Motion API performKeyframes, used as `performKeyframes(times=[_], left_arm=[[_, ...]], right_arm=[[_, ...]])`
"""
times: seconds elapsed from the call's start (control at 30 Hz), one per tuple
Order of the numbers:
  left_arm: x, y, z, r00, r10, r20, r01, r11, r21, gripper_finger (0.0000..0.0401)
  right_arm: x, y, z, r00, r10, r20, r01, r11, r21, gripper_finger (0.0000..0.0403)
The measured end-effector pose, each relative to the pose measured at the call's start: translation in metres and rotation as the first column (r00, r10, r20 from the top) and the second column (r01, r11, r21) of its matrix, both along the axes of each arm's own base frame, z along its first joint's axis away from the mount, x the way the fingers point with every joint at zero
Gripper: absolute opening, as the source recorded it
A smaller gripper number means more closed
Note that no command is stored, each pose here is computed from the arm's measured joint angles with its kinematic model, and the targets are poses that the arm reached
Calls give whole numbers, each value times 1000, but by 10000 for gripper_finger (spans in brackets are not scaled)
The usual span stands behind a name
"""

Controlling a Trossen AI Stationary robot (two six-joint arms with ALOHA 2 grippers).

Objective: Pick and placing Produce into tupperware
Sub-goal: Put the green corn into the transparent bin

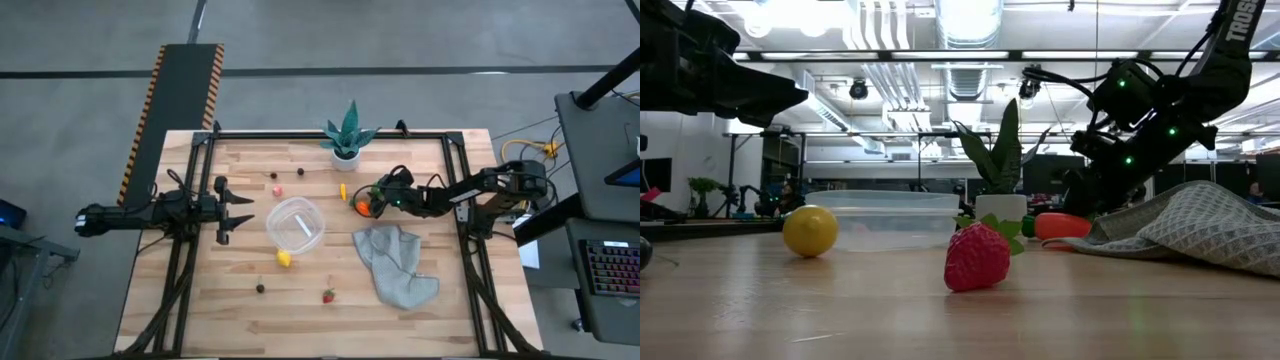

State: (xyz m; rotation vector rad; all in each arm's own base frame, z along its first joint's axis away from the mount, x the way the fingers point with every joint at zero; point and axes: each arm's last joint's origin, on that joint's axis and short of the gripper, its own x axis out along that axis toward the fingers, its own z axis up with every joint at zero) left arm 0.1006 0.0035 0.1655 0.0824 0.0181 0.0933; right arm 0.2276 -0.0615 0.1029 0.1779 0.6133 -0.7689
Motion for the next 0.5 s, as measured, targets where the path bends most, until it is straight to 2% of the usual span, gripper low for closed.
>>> performKeyframes(times=[0.3,0.5], left_arm=[[0,0,0,1000,0,0,0,1000,1,183],[0,0,0,1000,1,0,-1,1000,1,183]], right_arm=[[0,0,0,1000,8,-8,-8,1000,-8,194],[0,0,0,1000,5,-14,-5,1000,-16,189]])
